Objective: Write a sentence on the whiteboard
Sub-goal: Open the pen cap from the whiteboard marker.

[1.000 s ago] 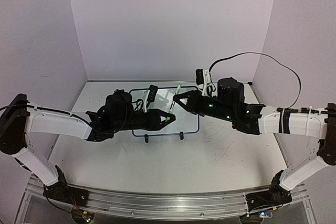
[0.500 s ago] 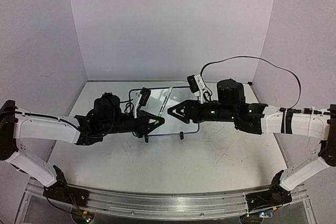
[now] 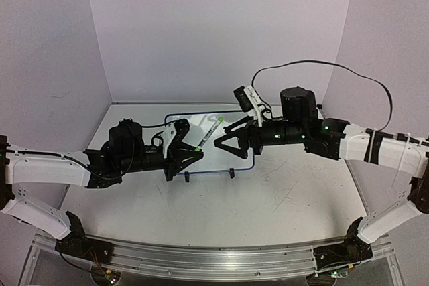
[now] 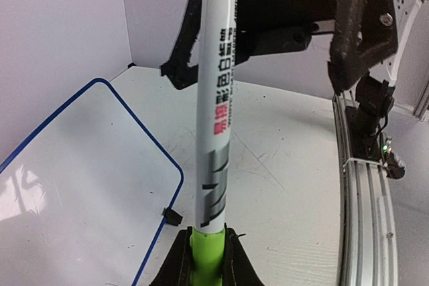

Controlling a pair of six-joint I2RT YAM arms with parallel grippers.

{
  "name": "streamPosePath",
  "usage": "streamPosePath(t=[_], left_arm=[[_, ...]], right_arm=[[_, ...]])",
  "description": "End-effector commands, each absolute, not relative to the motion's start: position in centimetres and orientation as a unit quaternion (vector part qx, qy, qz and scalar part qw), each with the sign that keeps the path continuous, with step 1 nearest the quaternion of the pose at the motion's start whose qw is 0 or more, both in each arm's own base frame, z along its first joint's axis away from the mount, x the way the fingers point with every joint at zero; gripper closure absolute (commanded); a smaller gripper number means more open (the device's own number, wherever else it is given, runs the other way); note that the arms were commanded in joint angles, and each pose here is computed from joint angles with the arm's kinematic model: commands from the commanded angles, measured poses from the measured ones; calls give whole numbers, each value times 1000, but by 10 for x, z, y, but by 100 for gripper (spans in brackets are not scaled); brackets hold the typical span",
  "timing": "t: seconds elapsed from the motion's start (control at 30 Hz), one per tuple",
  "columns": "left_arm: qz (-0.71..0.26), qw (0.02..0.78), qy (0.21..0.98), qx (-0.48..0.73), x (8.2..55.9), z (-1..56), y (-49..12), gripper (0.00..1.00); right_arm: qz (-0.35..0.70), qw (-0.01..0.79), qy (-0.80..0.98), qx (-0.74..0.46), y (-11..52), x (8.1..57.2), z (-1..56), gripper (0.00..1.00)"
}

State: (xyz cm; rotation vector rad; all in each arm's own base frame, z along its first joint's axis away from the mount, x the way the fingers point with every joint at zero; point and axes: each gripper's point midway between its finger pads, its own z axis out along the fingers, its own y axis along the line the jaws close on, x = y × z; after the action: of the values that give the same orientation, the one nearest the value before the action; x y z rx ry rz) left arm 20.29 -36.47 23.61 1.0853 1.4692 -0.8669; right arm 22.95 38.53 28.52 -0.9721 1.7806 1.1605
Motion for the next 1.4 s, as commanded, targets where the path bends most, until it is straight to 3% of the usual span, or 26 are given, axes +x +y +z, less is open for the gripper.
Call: streamPosePath(t=[0.0, 0.17, 0.43, 0.53, 0.67, 0.87, 0.93, 1.1, 1.3, 1.37], left_arm=[[-313, 571, 576, 494, 205, 246, -361, 100], [-303, 574, 575, 498, 209, 248, -364, 100], [-287, 564, 591, 500, 215, 242, -363, 100], [-286, 565, 596, 492, 218, 244, -364, 100], [-289, 565, 599, 488, 220, 246, -367, 100], [-290, 562, 600, 489, 219, 246, -367, 100], [-291, 561, 601, 489, 219, 247, -366, 100], [-287, 565, 602, 486, 219, 250, -364, 100], [-281, 567, 606, 482, 222, 251, -363, 100], [-279, 568, 609, 479, 224, 251, -362, 100]], right_arm=[[498, 370, 672, -405, 404, 224, 300, 16], [522, 357, 660, -406, 419, 226, 298, 30], [515, 378, 648, -415, 424, 226, 294, 41], [512, 385, 648, -412, 425, 225, 294, 52], [499, 391, 654, -413, 435, 222, 284, 55], [497, 396, 657, -406, 441, 224, 281, 79], [494, 396, 658, -407, 442, 225, 279, 81], [482, 396, 665, -410, 442, 228, 272, 70], [473, 408, 665, -410, 440, 226, 271, 73], [470, 413, 667, -405, 437, 226, 272, 62]])
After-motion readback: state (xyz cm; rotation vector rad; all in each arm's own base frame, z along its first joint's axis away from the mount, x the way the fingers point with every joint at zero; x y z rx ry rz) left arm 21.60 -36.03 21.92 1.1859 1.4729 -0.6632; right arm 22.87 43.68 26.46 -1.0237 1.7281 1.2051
